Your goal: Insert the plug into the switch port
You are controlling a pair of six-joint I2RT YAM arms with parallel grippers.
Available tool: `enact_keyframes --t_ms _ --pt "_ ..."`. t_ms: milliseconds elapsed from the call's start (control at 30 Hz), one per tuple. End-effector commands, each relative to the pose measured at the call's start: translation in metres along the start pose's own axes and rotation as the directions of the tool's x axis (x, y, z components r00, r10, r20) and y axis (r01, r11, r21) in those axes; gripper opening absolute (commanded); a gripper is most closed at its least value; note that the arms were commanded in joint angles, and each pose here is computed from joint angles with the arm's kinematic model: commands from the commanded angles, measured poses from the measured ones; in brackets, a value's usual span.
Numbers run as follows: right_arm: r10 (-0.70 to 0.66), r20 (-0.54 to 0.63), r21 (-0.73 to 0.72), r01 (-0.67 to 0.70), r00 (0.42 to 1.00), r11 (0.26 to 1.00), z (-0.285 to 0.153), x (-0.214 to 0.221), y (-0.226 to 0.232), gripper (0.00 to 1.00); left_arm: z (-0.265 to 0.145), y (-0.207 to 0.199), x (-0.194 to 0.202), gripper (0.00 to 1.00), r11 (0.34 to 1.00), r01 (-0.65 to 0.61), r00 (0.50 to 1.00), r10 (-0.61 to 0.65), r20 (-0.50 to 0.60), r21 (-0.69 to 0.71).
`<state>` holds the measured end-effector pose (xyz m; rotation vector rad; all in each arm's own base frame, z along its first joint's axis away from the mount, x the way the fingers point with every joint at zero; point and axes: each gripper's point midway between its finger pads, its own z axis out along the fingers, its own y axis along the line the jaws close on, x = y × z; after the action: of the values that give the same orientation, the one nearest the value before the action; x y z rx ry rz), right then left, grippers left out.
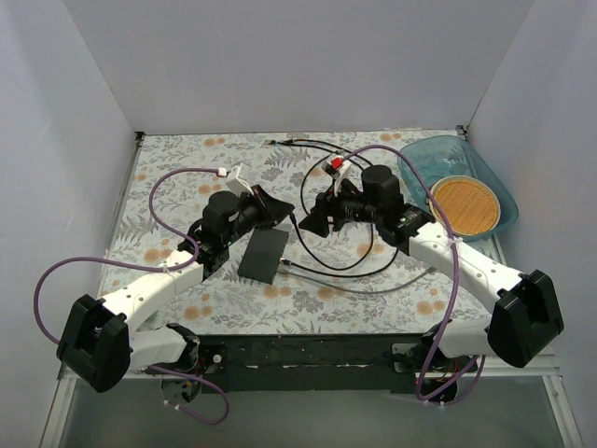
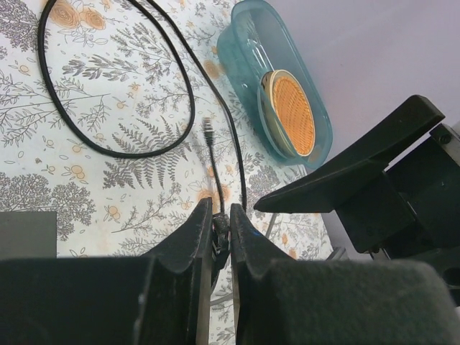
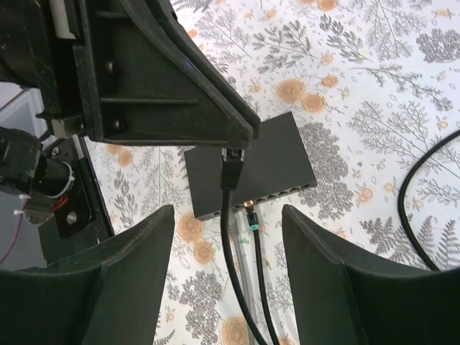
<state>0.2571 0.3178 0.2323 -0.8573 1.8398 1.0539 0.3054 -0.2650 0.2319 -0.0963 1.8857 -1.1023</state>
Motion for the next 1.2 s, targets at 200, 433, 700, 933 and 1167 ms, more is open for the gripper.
enact_keyframes --t_ms 200,433,700,933,1167 --pt "0.016 0.085 0.014 -0.018 0.996 1.0 0.026 -0.018 0.001 0.57 -0.009 -0.011 -0.017 0.0 0.999 0.025 0.998 -0.027 0.064 0.02" --pt "0.032 0.094 0.02 -0.034 0.995 0.999 0.032 -0.018 -0.002 0.47 -0.01 -0.013 -0.017 0.0 0.999 0.026 0.998 -0.027 0.063 0.027" --pt "0.042 0.089 0.009 -0.043 0.995 0.999 0.036 -0.014 -0.003 0.36 -0.01 -0.014 -0.016 0.0 0.999 0.034 0.997 -0.036 0.062 0.037" --pt "0.043 0.077 -0.019 -0.042 0.996 0.999 0.038 -0.01 0.002 0.36 -0.01 -0.013 -0.016 0.0 0.999 0.03 0.997 -0.032 0.063 0.031" --pt "0.047 0.048 -0.032 -0.045 0.998 0.998 0.04 -0.001 0.002 0.34 -0.01 -0.014 -0.017 0.0 0.999 0.026 0.997 -0.028 0.067 0.031"
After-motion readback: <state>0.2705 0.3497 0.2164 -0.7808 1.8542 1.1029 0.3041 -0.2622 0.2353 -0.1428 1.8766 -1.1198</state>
